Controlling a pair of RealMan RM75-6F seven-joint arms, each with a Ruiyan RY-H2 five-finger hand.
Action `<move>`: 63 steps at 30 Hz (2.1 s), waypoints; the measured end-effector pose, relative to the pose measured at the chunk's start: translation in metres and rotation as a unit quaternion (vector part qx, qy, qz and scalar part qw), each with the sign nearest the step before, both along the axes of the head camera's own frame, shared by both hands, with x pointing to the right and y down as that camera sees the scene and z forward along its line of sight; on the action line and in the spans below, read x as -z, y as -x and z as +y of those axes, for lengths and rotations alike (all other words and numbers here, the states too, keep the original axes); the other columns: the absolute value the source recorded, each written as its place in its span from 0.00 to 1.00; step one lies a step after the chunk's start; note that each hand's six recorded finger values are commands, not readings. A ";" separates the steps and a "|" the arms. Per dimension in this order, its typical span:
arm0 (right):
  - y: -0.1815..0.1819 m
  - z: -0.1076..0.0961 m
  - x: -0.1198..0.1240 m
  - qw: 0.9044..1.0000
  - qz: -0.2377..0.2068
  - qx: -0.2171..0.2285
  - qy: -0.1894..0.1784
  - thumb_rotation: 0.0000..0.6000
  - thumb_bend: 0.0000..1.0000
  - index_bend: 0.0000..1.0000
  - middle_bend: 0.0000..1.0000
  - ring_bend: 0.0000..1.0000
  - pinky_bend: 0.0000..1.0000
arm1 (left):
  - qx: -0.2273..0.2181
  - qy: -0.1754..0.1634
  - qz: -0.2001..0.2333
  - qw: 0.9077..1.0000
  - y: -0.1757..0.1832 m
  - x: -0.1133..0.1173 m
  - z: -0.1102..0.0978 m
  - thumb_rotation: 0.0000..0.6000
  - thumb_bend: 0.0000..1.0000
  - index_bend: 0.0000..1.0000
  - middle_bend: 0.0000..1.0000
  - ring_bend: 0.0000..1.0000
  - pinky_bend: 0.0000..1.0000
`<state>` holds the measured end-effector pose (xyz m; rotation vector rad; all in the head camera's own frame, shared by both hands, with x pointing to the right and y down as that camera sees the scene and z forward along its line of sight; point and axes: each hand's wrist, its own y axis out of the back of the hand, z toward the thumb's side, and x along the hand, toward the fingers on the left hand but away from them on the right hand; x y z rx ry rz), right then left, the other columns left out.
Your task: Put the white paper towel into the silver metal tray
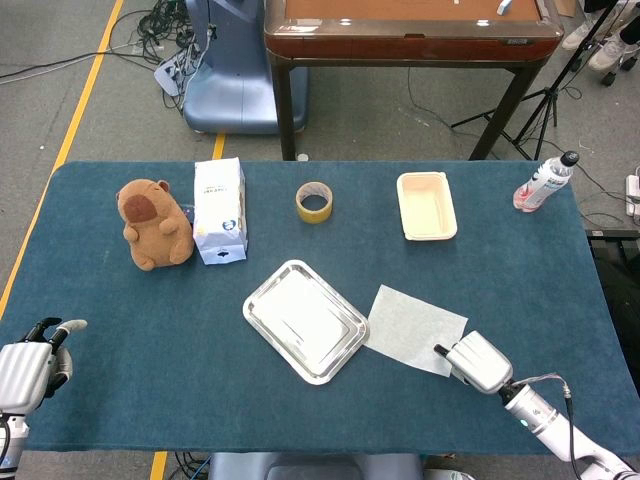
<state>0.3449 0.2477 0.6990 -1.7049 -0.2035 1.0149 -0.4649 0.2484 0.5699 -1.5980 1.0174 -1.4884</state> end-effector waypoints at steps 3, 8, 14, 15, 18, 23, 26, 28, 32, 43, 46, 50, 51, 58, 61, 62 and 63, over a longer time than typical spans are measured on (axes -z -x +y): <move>0.000 0.000 0.000 1.000 0.001 -0.001 0.001 1.00 0.34 0.48 1.00 1.00 1.00 | 0.000 0.001 -0.001 1.000 0.000 0.000 0.000 1.00 0.00 0.31 0.28 0.23 0.43; 0.000 0.001 -0.001 1.000 0.000 -0.004 0.002 1.00 0.34 0.48 1.00 1.00 1.00 | 0.001 0.003 -0.001 1.000 0.000 -0.001 0.000 1.00 0.00 0.31 0.28 0.23 0.43; 0.001 0.001 -0.001 1.000 0.000 -0.005 0.004 1.00 0.34 0.48 1.00 1.00 1.00 | 0.001 0.004 -0.001 1.000 0.001 -0.001 0.001 1.00 0.00 0.31 0.28 0.23 0.43; 0.001 0.001 -0.001 1.000 0.000 -0.005 0.004 1.00 0.34 0.48 1.00 1.00 1.00 | 0.001 0.004 -0.002 1.000 0.001 -0.001 0.001 1.00 0.00 0.31 0.28 0.23 0.43; 0.001 0.001 -0.002 1.000 -0.001 -0.007 0.004 1.00 0.34 0.48 1.00 1.00 1.00 | 0.002 0.004 -0.002 1.000 0.001 -0.001 0.001 1.00 0.00 0.31 0.28 0.23 0.43; 0.001 0.002 -0.002 1.000 -0.002 -0.009 0.006 1.00 0.35 0.48 1.00 1.00 1.00 | 0.002 0.003 -0.002 1.000 0.001 0.000 0.001 1.00 0.00 0.31 0.28 0.23 0.43; 0.000 0.002 -0.003 1.000 -0.001 -0.011 0.007 1.00 0.36 0.50 1.00 1.00 1.00 | 0.002 0.003 -0.002 1.000 0.001 0.000 0.001 1.00 0.00 0.31 0.28 0.23 0.43; 0.000 0.002 -0.003 1.000 -0.001 -0.013 0.007 1.00 0.37 0.51 1.00 1.00 1.00 | 0.002 0.003 -0.002 1.000 0.001 0.000 0.001 1.00 0.00 0.31 0.28 0.23 0.43; 0.000 0.002 -0.003 1.000 -0.001 -0.014 0.009 1.00 0.42 0.52 1.00 1.00 1.00 | 0.002 0.003 -0.003 1.000 0.001 0.000 0.001 1.00 0.00 0.31 0.28 0.23 0.43; 0.000 0.002 -0.003 1.000 -0.002 -0.020 0.009 1.00 0.49 0.54 1.00 1.00 1.00 | 0.003 0.003 -0.003 1.000 0.002 0.001 0.001 1.00 0.00 0.31 0.28 0.23 0.43; 0.000 -0.001 -0.002 1.000 -0.005 -0.024 0.005 1.00 0.49 0.54 1.00 1.00 1.00 | 0.004 0.004 -0.003 1.000 0.002 0.001 0.001 1.00 0.00 0.31 0.28 0.23 0.43; 0.002 -0.005 0.000 0.999 -0.010 -0.031 0.000 1.00 0.49 0.55 1.00 1.00 1.00 | 0.004 0.005 -0.004 1.000 0.002 0.001 0.001 1.00 0.00 0.31 0.28 0.23 0.43; 0.002 -0.007 0.001 0.999 -0.011 -0.033 -0.003 1.00 0.49 0.55 1.00 1.00 1.00 | 0.004 0.005 -0.004 1.000 0.002 0.001 0.001 1.00 0.00 0.31 0.28 0.23 0.43; 0.001 -0.022 0.010 0.998 -0.014 -0.058 -0.029 1.00 0.49 0.55 1.00 1.00 1.00 | 0.004 0.005 -0.004 1.000 0.001 0.001 0.001 1.00 0.00 0.31 0.28 0.23 0.43; 0.001 -0.029 0.015 0.997 -0.014 -0.069 -0.044 1.00 0.49 0.55 1.00 1.00 1.00 | 0.003 0.005 -0.004 1.000 0.001 0.001 0.001 1.00 0.00 0.31 0.28 0.23 0.43; 0.001 -0.031 0.017 0.996 -0.013 -0.072 -0.048 1.00 0.49 0.55 1.00 1.00 1.00 | 0.003 0.005 -0.004 1.000 0.001 0.001 0.001 1.00 0.00 0.31 0.28 0.23 0.43; 0.001 -0.034 0.018 0.996 -0.013 -0.077 -0.053 1.00 0.49 0.55 1.00 1.00 1.00 | 0.003 0.005 -0.004 1.000 0.001 0.001 0.001 1.00 0.00 0.31 0.28 0.23 0.43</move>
